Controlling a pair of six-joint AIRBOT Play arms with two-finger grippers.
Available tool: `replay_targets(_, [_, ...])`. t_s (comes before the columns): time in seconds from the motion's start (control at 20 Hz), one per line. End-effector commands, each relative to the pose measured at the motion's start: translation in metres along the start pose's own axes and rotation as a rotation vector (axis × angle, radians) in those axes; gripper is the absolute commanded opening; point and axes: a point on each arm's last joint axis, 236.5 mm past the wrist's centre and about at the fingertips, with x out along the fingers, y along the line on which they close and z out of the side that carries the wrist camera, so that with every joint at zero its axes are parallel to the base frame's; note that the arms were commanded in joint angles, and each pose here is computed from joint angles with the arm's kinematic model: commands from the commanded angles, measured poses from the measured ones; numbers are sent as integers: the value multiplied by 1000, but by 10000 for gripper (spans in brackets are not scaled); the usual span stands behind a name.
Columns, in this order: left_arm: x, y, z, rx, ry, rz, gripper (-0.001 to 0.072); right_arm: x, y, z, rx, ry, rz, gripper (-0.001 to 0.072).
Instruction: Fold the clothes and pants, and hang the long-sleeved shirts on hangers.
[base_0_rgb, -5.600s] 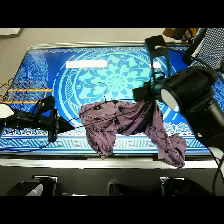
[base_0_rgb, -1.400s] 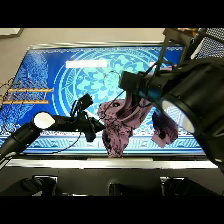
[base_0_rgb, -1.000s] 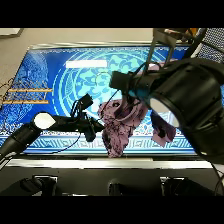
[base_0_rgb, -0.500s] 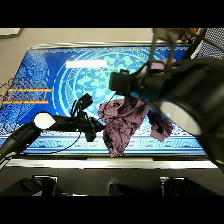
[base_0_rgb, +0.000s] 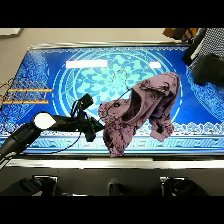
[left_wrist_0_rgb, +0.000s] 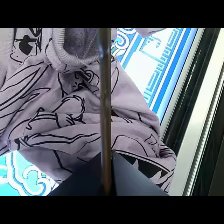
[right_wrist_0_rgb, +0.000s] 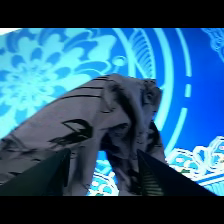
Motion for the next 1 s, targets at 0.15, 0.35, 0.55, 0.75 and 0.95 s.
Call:
replay_targets(0.15, [-1, 3, -2, 10, 10, 9, 22, 42, 31, -37, -774, 197, 258, 533])
replay_targets(0.35, [-1, 2, -2, 10, 10, 9, 22, 62, 100, -66, -1209, 153, 613, 663])
replay_targets(0.55, [0, 1, -4, 10, 17, 1, 23, 82, 121, -66, -1320, 93, 682, 660])
replay_targets(0.75, [0, 2, -6, 19, 26, 8, 22, 93, 132, -76, -1402, 87, 755, 660])
replay_targets(0.95, [0, 2, -6, 20, 26, 8, 23, 115, 136, -88, -1398, 153, 781, 654])
